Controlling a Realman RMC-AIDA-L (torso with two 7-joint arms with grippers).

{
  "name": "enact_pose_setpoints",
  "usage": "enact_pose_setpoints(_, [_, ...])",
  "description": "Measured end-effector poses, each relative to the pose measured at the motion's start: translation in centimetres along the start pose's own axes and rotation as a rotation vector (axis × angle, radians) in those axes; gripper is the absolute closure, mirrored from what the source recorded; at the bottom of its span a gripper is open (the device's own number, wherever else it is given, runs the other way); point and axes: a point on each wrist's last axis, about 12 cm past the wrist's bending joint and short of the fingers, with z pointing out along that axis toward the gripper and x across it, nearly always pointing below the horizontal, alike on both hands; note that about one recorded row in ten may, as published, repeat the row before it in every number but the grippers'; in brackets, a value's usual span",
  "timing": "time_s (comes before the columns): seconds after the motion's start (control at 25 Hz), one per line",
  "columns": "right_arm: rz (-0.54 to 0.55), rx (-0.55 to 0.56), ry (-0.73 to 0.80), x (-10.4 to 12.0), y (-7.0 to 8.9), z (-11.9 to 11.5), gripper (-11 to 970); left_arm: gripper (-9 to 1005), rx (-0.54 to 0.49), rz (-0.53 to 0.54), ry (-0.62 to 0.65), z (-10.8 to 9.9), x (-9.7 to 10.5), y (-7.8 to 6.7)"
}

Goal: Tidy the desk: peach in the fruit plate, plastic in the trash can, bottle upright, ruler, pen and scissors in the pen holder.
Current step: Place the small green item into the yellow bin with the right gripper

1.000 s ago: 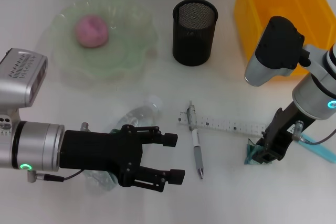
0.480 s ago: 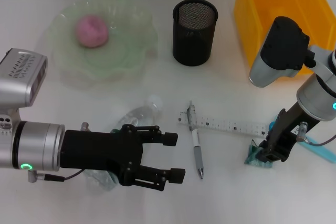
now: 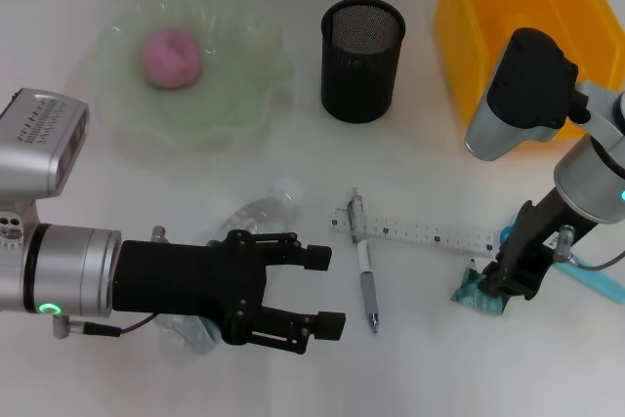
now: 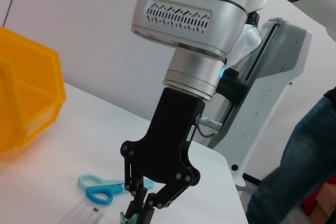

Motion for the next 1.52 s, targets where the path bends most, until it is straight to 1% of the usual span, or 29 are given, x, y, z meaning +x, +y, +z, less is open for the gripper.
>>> enact_pose_setpoints(0.28, [0.003, 0.0, -0.002, 0.2, 0.0, 0.0, 880, 126, 0.0, 0.001, 0.0, 0.0, 0.0, 0.0])
enact_pose_setpoints(0.4, [0.009, 0.0, -0.027, 0.4, -0.1, -0.4, 898, 126, 0.0, 0.004, -0.001, 0.0, 0.0, 0.0])
enact_pose_setpoints(0.48, [0.022, -0.015, -0.068, 0.8, -0.3, -1.0, 935, 126, 0.0, 0.004, -0.001, 0.0, 0.0, 0.0])
enact_pose_setpoints(0.52, [0.041, -0.038, -0.134, 1.5, -0.8, -2.2, 938, 126, 0.0, 0.004, -0.001, 0.0, 0.0, 0.0])
enact_pose_setpoints(0.56, [0.041, -0.038, -0.134, 1.5, -0.8, -2.2, 942, 127, 0.0, 0.004, -0.001, 0.0, 0.0, 0.0])
enact_pose_setpoints(0.68, [0.09, -0.031, -0.262, 3.0, -2.1, -4.8, 953, 127, -0.001, 0.004, -0.001, 0.0, 0.0, 0.0])
enact_pose_setpoints(0.8, [0.159, 0.034, -0.418, 4.9, -3.6, -7.7, 956, 127, -0.002, 0.002, -0.001, 0.0, 0.0, 0.0])
enact_pose_setpoints(0.88, [0.219, 0.108, -0.551, 6.3, -4.7, -10.0, 956, 127, -0.002, -0.001, -0.001, -0.1, 0.0, 0.0])
enact_pose_setpoints(0.92, [0.287, 0.217, -0.683, 7.6, -6.0, -11.9, 957, 127, -0.002, -0.003, -0.001, -0.1, 0.0, 0.0])
enact_pose_setpoints(0.96, [0.287, 0.217, -0.683, 7.6, -6.0, -11.9, 957, 127, -0.003, -0.004, -0.001, -0.1, 0.1, 0.0])
enact_pose_setpoints(1.0, [0.325, 0.279, -0.742, 8.2, -6.6, -12.7, 957, 127, -0.003, -0.005, -0.001, -0.1, 0.1, 0.0])
enact_pose_setpoints(1.08, [0.387, 0.379, -0.827, 9.1, -7.7, -13.5, 957, 127, -0.003, -0.005, -0.001, -0.1, 0.1, 0.0])
enact_pose_setpoints(1.12, [0.429, 0.435, -0.875, 9.0, -8.8, -13.4, 957, 127, -0.004, -0.006, -0.002, -0.1, 0.0, 0.0])
enact_pose_setpoints(1.16, [0.429, 0.435, -0.875, 9.0, -8.8, -13.4, 957, 127, -0.004, -0.006, -0.002, -0.1, 0.0, 0.0])
enact_pose_setpoints(1.2, [0.445, 0.449, -0.886, 8.7, -9.3, -13.0, 958, 127, -0.004, -0.005, -0.002, -0.1, 0.0, 0.0])
enact_pose_setpoints(1.28, [0.465, 0.427, -0.879, 7.6, -10.3, -11.6, 959, 127, -0.003, -0.005, -0.002, -0.1, 0.0, 0.0])
enact_pose_setpoints(1.32, [0.476, 0.385, -0.863, 6.4, -11.1, -10.2, 959, 127, -0.003, -0.005, -0.002, -0.1, 0.0, 0.0])
enact_pose_setpoints(1.36, [0.476, 0.385, -0.863, 6.4, -11.1, -10.2, 955, 127, -0.003, -0.005, -0.002, -0.1, 0.0, 0.0])
enact_pose_setpoints(1.44, [0.478, 0.353, -0.847, 5.5, -11.6, -9.1, 947, 126, -0.003, -0.006, -0.002, -0.1, 0.0, 0.0])
enact_pose_setpoints(1.52, [0.474, 0.356, -0.83, 4.8, -11.9, -8.4, 939, 126, 0.001, -0.004, -0.002, 0.0, -0.1, 0.0])
